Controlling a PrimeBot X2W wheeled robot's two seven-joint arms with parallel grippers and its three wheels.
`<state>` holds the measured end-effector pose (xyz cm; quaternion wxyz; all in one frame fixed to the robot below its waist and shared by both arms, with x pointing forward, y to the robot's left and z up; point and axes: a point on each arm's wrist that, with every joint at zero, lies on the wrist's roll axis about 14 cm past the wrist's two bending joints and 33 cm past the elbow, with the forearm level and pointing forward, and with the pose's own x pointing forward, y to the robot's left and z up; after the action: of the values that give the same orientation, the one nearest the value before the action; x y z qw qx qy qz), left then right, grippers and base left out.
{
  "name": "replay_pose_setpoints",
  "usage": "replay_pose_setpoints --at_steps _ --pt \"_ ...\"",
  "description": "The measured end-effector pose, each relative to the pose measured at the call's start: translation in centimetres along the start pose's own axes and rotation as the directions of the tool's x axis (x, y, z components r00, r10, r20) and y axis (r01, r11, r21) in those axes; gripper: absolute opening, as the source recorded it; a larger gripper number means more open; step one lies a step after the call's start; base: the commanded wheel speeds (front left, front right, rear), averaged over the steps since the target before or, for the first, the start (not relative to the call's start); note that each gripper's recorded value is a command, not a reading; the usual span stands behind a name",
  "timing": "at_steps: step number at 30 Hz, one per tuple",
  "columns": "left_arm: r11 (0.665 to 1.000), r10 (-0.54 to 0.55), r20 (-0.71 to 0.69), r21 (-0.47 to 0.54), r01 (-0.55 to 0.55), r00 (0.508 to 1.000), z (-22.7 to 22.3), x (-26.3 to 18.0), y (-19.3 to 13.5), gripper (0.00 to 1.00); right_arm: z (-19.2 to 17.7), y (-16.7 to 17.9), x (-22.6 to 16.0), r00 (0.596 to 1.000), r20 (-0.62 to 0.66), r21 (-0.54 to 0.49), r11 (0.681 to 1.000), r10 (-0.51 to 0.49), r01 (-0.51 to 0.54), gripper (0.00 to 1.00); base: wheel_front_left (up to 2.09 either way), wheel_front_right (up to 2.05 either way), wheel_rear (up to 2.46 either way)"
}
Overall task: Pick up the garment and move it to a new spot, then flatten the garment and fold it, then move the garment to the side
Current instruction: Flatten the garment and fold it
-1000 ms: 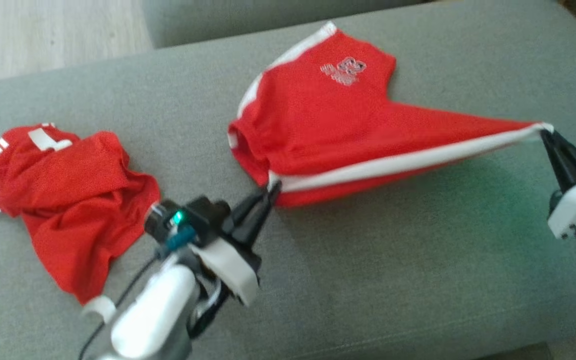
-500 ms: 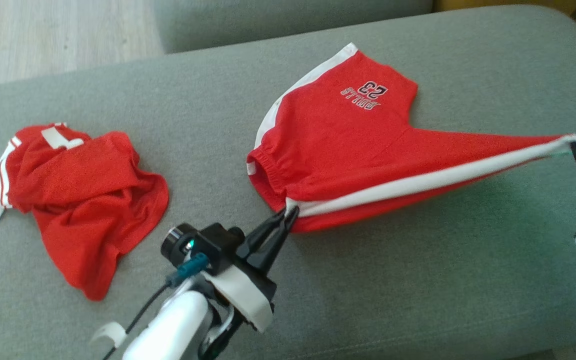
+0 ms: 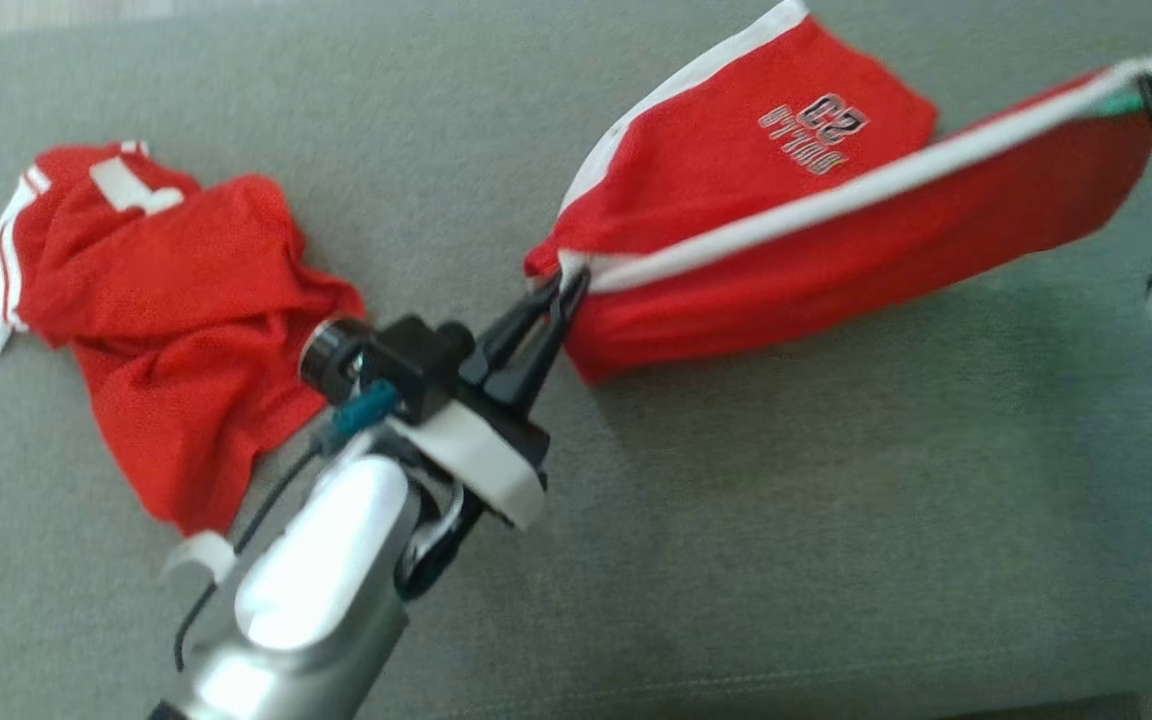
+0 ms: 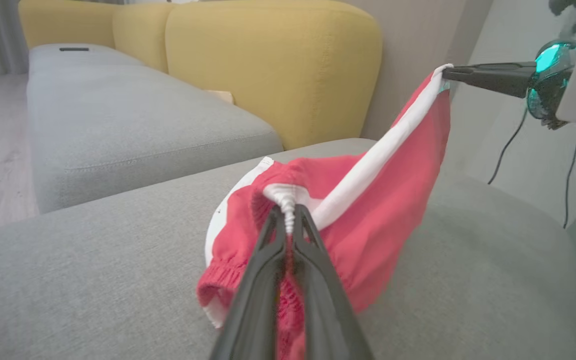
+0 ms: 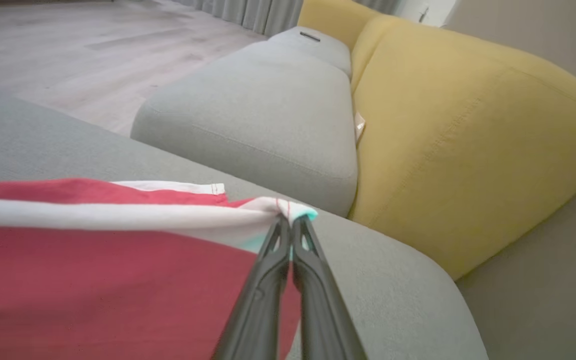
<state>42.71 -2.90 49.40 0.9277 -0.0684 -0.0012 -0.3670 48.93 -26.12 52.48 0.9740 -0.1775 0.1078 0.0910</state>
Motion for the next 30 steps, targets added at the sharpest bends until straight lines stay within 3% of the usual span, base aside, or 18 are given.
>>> replay_pose_setpoints --at_steps 8,15,30 --pt "0.998 0.055 -0.041 0.005 -0.055 0.998 -1.6 1.2 3.2 0.0 0.6 2.0 7.1 0.994 -0.046 -0.13 0.986 0.098 -0.103 0.0 0.0 0.0 0.0" --pt "0.996 0.084 -0.103 0.002 -0.084 0.991 -3.9 1.5 5.1 0.0 -0.7 4.0 12.0 0.983 -0.102 -0.186 0.968 0.153 -0.17 0.0 0.0 0.0 0.0" --pt "0.989 0.141 -0.131 -0.022 -0.145 0.981 -5.3 1.6 7.6 0.0 -2.9 6.9 17.2 0.964 -0.14 -0.221 0.942 0.225 -0.252 0.0 0.0 0.0 0.0"
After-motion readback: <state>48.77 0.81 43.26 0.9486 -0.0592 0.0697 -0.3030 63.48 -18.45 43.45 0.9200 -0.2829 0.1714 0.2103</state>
